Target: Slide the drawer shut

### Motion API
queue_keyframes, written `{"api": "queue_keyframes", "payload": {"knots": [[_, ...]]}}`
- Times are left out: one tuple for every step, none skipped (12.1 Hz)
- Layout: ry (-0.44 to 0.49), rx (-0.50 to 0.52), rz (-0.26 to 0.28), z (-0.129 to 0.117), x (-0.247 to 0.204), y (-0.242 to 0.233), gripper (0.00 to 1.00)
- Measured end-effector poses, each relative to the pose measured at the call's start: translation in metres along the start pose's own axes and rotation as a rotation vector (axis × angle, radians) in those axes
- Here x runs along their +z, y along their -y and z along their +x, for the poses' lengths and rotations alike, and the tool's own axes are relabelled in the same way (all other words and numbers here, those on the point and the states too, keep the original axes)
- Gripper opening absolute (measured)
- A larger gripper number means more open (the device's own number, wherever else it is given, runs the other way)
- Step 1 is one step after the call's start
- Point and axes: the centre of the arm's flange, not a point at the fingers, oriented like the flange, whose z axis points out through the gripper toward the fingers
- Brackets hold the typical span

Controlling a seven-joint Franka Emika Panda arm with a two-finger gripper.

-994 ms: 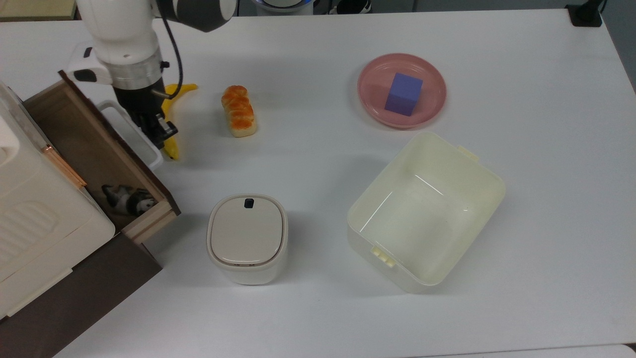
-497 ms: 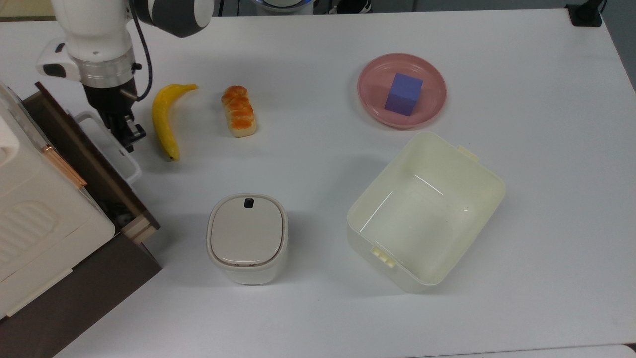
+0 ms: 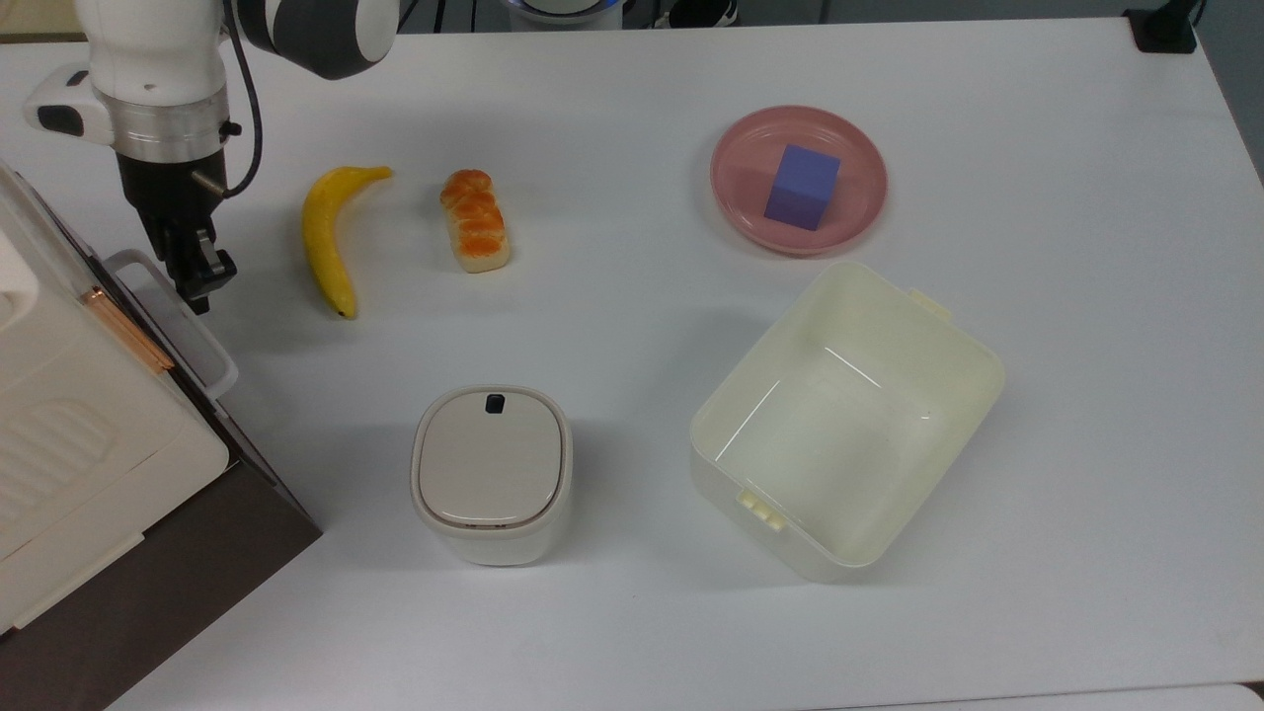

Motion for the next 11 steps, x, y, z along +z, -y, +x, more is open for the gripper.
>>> {"api": "queue_keyframes", "payload": {"knots": [[-0.005, 0.004, 0.002, 0.001, 0.0, -0.001, 0.01], [-0.005, 0.007, 0.002, 0.001, 0.0, -0.001, 0.01], [-0.005, 0.011, 0.002, 0.001, 0.0, -0.001, 0.01], [-0.005, 0.011, 0.002, 0.001, 0.0, -0.001, 0.01], [-0.005, 0.01, 0.002, 0.001, 0.0, 0.0, 0.01], [-0.005, 0.004, 0.003, 0.0, 0.0, 0.001, 0.01], [-0.005, -0.02, 0.009, -0.002, -0.002, 0.008, 0.01], [-0.003, -0.044, 0.015, -0.006, -0.002, 0.016, 0.01], [0.011, -0.1, 0.022, -0.016, -0.003, 0.033, 0.01], [0.04, -0.172, 0.024, -0.03, -0.004, 0.054, 0.01], [0.083, -0.239, 0.019, -0.047, -0.007, 0.077, 0.01]]}}
